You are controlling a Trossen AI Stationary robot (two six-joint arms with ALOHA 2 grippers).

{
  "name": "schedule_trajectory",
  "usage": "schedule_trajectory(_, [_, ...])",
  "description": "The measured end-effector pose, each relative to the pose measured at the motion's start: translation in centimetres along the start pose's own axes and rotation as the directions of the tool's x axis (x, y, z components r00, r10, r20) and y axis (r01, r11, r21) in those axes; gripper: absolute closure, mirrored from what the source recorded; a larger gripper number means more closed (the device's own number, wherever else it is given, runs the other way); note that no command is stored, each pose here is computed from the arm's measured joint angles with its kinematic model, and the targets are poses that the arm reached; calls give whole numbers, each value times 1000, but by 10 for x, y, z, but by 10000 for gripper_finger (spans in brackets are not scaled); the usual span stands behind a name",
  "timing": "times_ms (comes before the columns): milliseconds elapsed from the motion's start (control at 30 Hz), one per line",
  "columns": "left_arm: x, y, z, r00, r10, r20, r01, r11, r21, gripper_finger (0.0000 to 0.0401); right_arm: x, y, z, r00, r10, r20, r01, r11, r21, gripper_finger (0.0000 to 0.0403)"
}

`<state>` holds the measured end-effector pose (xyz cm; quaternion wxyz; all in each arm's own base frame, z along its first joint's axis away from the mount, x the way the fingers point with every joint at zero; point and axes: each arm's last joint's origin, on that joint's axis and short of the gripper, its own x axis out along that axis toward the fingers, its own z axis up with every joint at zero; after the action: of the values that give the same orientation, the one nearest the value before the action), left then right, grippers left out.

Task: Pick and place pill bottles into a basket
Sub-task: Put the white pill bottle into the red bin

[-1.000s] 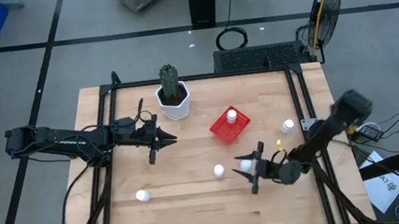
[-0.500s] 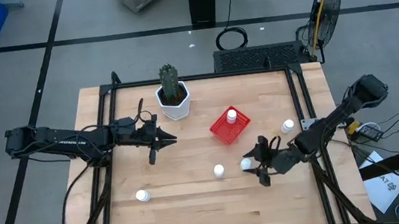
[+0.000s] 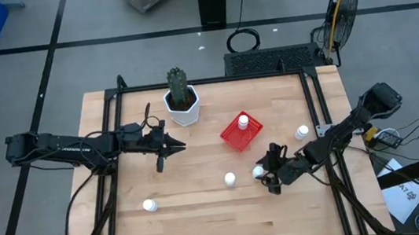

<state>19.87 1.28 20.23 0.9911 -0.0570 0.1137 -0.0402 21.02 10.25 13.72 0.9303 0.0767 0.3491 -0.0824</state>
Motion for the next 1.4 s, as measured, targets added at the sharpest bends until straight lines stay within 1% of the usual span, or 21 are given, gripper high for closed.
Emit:
schedule_trajectory(300, [0, 0, 0, 1000, 0, -1, 0, 1000, 4, 339, -2, 0, 2, 1000, 3, 9, -3, 1000, 4, 196])
schedule_trajectory(500, [0, 0, 0, 1000, 1, -1, -1, 1000, 8, 339, -1, -2, 4, 1000, 16, 9, -16, 1000, -3, 253])
schedule_trajectory(667, [0, 0, 0, 1000, 1, -1, -1, 1000, 14, 339, 0, -5, 9, 999, 21, 35, -19, 999, -48, 255])
schedule_trajectory(800, [0, 0, 0, 1000, 1, -2, -1, 1000, 19, 339, -4, -10, 27, 993, 14, 114, -3, 995, -96, 255])
schedule_trajectory(933, [0, 0, 0, 1000, 0, -2, 0, 1000, 22, 339, -15, -21, 48, 980, -24, 199, 55, 987, -152, 255])
schedule_trajectory(1067, [0, 0, 0, 1000, 4, -2, -4, 1000, 27, 339, -25, -43, 69, 954, -102, 281, 155, 972, -175, 255])
schedule_trajectory(1133, [0, 0, 0, 1000, 11, -1, -11, 1000, 28, 339, -26, -56, 77, 944, -144, 298, 196, 969, -153, 255])
schedule_trajectory(1267, [0, 1, 0, 1000, 18, 2, -18, 999, 29, 339, -20, -83, 85, 953, -135, 272, 171, 978, -116, 255])
schedule_trajectory(1400, [0, 1, 0, 1000, 18, 3, -19, 999, 30, 339, -8, -103, 88, 960, -136, 243, 162, 982, -92, 255])
